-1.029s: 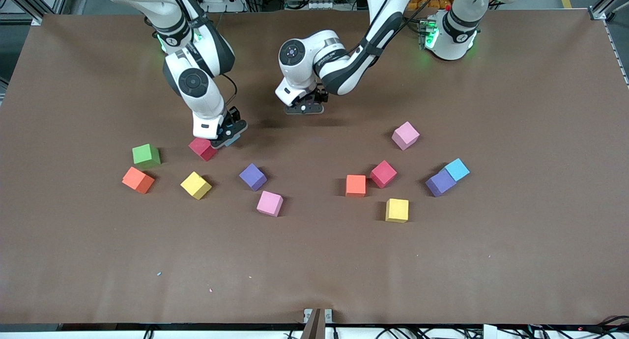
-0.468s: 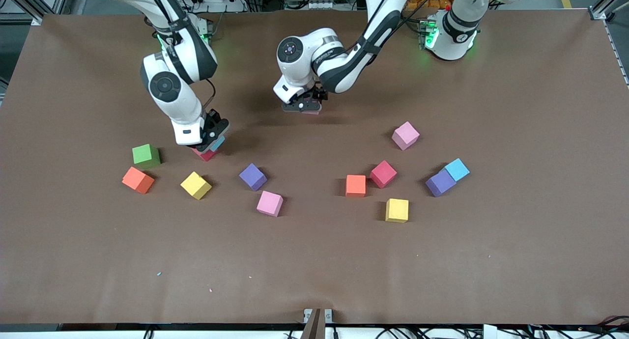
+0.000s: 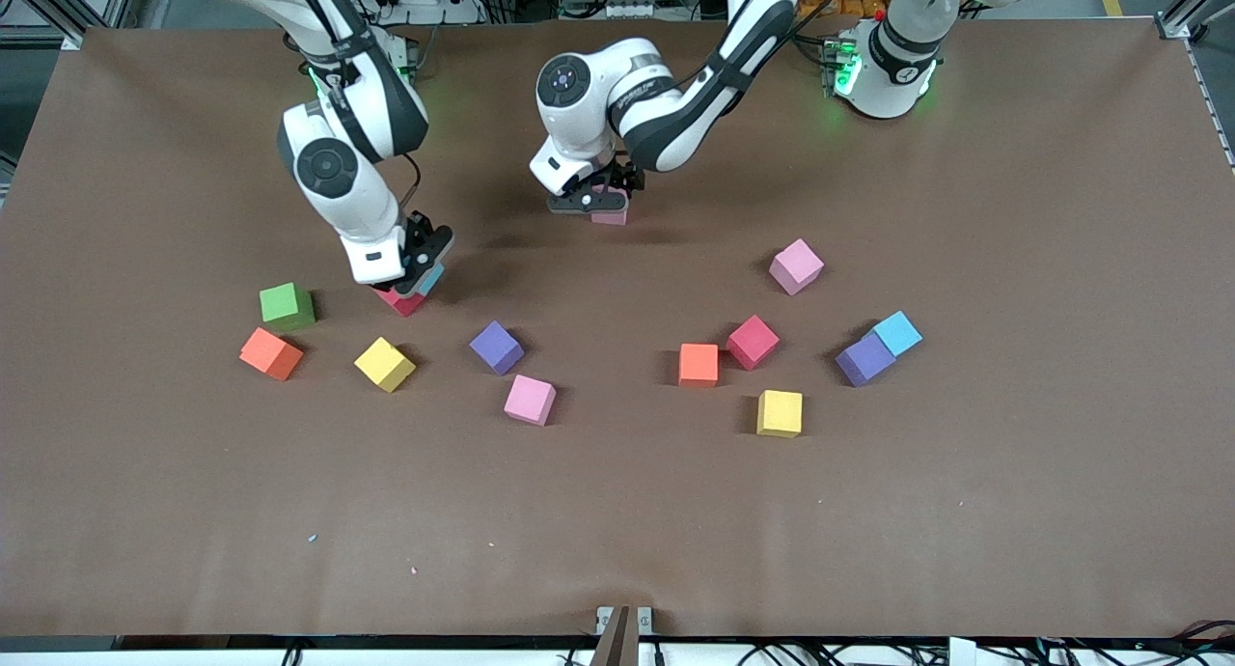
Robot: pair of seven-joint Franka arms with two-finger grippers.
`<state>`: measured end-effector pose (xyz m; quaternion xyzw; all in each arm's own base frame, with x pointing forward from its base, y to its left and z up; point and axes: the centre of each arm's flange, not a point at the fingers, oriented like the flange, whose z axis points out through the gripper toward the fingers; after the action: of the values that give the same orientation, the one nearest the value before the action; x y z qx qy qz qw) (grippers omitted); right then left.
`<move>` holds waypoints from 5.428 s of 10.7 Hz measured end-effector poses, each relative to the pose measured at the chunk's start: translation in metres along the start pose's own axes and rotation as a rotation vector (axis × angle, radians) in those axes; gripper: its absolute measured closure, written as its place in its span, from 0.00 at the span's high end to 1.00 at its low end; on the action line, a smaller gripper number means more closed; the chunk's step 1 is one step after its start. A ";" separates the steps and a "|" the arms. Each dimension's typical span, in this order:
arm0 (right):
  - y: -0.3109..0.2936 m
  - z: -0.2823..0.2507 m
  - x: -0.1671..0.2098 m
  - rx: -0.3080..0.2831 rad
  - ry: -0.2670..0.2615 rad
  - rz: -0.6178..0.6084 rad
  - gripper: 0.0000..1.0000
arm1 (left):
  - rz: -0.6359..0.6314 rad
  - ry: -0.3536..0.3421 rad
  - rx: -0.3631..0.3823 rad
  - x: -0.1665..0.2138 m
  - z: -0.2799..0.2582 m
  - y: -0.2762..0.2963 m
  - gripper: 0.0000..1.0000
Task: Arrange 11 blocks into digit 3
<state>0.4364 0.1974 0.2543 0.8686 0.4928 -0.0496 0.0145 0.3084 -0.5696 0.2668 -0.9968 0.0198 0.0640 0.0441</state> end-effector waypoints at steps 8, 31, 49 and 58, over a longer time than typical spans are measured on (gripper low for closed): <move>-0.174 0.008 0.083 -0.031 -0.022 -0.401 0.56 | -0.463 -0.072 -0.011 0.188 -0.058 -0.204 1.00; -0.259 0.069 0.141 -0.024 -0.067 -0.387 0.53 | -0.613 -0.126 -0.032 0.274 0.040 -0.254 1.00; -0.245 -0.002 0.142 -0.021 -0.198 -0.337 1.00 | -1.093 -0.126 -0.072 0.172 0.021 -0.208 0.54; 0.032 -0.070 0.144 -0.018 -0.004 0.110 1.00 | -1.501 -0.172 -0.120 0.061 0.054 -0.122 0.54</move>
<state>0.5427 0.3094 0.3083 0.8942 0.4447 -0.0459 0.0258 0.3678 -0.4458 0.2157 -0.7347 -0.6712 0.0954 0.0229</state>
